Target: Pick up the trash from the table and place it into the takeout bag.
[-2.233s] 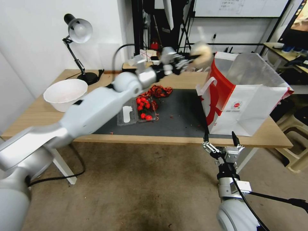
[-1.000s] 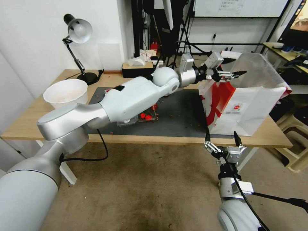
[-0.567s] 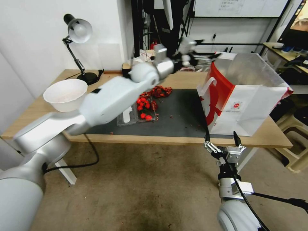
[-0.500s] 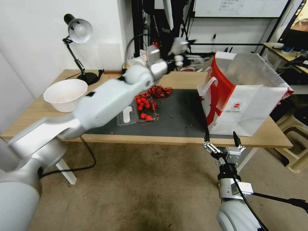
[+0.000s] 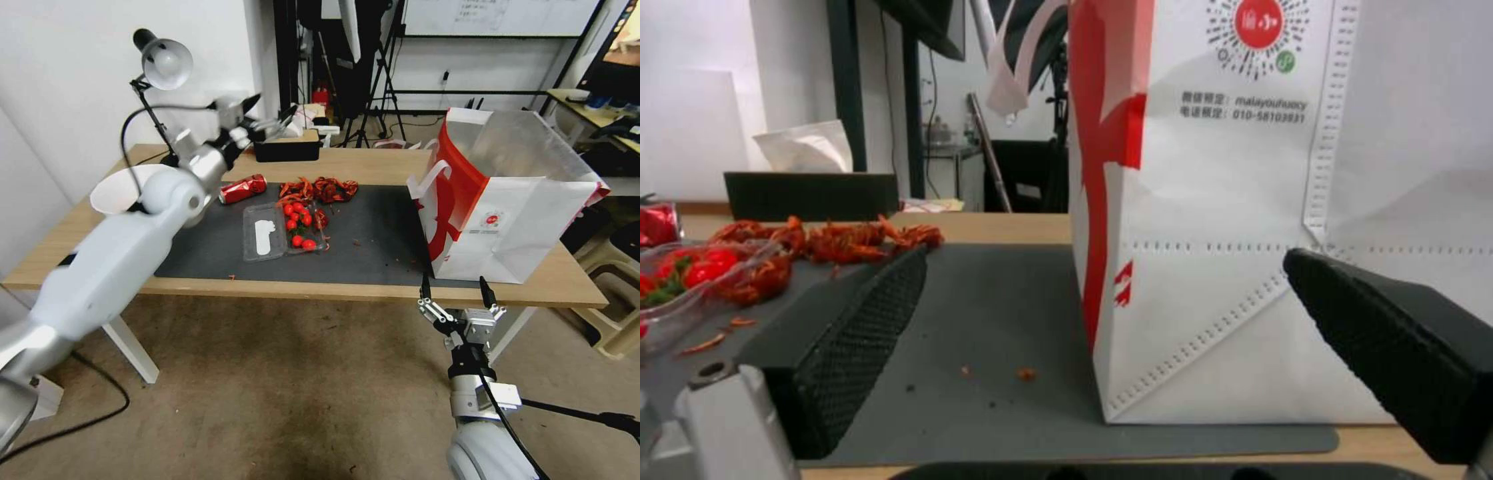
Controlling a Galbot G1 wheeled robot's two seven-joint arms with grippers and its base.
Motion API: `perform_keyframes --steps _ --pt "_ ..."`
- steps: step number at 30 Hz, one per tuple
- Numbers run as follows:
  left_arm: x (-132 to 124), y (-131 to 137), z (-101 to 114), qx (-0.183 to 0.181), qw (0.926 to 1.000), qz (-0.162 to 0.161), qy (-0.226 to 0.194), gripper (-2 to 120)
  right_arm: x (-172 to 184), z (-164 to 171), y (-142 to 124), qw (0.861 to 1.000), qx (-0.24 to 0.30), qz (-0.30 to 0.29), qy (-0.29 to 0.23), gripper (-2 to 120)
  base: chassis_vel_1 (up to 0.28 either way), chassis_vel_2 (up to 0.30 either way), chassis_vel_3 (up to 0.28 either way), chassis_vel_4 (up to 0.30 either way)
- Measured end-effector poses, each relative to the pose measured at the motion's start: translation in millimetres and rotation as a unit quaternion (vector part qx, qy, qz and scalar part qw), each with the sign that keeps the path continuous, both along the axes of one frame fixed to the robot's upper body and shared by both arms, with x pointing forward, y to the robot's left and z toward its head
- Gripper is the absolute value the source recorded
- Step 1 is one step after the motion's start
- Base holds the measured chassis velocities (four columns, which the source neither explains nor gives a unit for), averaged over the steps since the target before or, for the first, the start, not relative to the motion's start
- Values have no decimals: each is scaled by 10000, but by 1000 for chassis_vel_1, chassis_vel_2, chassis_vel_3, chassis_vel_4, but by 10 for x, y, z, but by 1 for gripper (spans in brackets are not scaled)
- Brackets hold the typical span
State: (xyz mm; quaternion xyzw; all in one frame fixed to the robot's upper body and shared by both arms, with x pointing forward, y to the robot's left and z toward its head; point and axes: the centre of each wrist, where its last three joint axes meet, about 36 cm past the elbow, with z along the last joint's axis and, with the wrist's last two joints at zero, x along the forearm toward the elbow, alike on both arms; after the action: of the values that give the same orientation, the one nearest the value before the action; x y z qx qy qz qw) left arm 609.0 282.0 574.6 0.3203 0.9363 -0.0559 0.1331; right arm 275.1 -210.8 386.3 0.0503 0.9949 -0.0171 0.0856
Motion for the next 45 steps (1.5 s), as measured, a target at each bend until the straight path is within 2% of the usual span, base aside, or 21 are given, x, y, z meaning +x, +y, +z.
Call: perform_keyframes --steps 2,3,5,7,9,11,13,16,18,19,21,22,25,26,29,35,37,45 --pt "-329 177 -327 64 9989 376 273 100 -10 9 1 10000 -20 24 2 100 0 0 0 0" --pt "-329 177 -327 64 9989 376 273 100 -10 9 1 10000 -20 24 2 100 0 0 0 0" --pt "-599 347 -517 76 9970 656 403 100 -12 18 1 10000 -39 49 10 100 0 0 0 0" --pt "-686 391 -554 80 9963 750 416 100 -14 17 7 10000 -36 61 16 100 0 0 0 0" --pt "-900 430 -638 80 9941 981 454 100 -16 16 17 10000 -31 73 20 100 0 0 0 0" --pt "-976 437 -658 90 9932 1072 448 100 -17 16 22 10000 -28 76 21 100 0 0 0 0" --pt "-1240 447 -757 133 9893 1365 508 100 -24 13 36 10000 -16 87 28 100 0 0 0 0" --pt "-1367 441 -809 149 9876 1468 543 100 -30 16 41 10000 -9 90 28 100 0 0 0 0" --pt "-1676 367 -970 251 9842 1638 617 100 -43 11 46 10000 -3 90 35 100 0 0 0 0" --pt "-1676 367 -970 251 9842 1638 617 100 -43 11 46 10000 -3 90 35 100 0 0 0 0" --pt "-1913 286 -1116 339 9812 1778 674 100 -53 4 55 10000 -2 86 43 100 0 0 0 0" --pt "-1913 286 -1116 339 9812 1778 674 100 -53 4 55 10000 -2 86 43 100 0 0 0 0" --pt "-2216 180 -1285 393 9756 2009 788 100 -64 -7 73 10000 4 76 59 100 0 0 0 0" --pt "-2216 180 -1285 393 9756 2009 788 100 -64 -7 73 10000 4 76 59 100 0 0 0 0" --pt "-2427 64 -1427 362 9714 2190 848 100 -82 -30 93 9999 10 51 107 100 0 0 0 0" --pt "-2631 -53 -1529 357 9660 2398 899 100 -91 -51 131 9999 37 43 142 100 0 0 0 0" --pt "-2752 -101 -1599 351 9609 2558 998 100 -95 -61 150 9999 50 39 154 100 0 0 0 0" --pt "-2953 -112 -1785 260 9520 2835 1128 100 -85 -67 166 9999 62 50 150 100 0 0 0 0"
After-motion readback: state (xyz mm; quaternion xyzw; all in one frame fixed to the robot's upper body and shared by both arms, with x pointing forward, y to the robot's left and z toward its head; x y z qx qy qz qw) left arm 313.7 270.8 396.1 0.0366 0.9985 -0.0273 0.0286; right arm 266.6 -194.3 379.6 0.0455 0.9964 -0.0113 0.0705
